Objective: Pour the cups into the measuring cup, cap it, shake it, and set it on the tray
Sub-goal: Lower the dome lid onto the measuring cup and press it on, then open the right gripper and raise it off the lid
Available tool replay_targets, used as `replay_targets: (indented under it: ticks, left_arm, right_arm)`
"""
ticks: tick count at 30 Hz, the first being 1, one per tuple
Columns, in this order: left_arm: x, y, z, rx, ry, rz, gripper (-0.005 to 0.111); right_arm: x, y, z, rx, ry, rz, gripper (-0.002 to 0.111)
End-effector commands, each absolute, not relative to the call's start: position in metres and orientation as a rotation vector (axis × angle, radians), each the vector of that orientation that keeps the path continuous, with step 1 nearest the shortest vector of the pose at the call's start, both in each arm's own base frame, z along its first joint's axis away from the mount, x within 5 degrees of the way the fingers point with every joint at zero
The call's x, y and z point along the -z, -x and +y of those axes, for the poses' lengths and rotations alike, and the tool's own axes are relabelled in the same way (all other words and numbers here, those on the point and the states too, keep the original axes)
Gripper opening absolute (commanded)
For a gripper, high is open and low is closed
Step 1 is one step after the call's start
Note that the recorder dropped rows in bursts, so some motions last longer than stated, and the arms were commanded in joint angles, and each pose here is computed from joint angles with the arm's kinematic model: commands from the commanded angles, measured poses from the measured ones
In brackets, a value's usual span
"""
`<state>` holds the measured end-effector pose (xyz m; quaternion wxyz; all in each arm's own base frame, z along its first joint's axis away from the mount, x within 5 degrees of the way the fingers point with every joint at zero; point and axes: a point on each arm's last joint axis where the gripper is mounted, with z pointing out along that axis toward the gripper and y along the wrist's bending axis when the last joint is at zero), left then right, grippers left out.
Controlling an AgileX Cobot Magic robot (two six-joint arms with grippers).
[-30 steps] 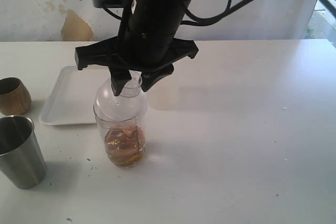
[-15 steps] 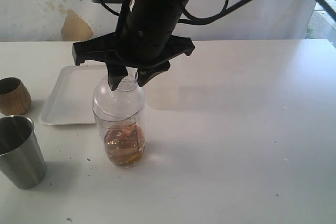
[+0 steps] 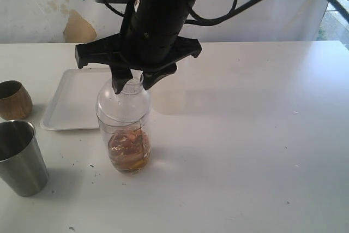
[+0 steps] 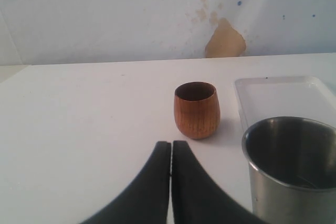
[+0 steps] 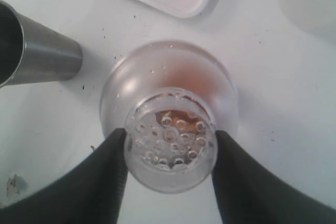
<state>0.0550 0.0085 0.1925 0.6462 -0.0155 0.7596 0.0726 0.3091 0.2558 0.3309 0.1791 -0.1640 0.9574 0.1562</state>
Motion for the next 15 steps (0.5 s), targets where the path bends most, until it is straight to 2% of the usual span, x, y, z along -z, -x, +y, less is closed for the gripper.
replay_targets:
  ticks: [1, 15]
  left_arm:
    - [-0.1916, -0.0548, 0.0083, -0.162, 0.036, 1.723, 0.001]
    - [-0.1916, -0.0548, 0.0083, -0.162, 0.036, 1.723, 0.001]
  right_arm:
    - [-0.3319, -0.3108, 0.2560, -0.436, 0.481, 2.674, 0.048]
    - [-0.3362, -0.3115, 0.2571, -0.459, 0.496, 2.631, 0.052]
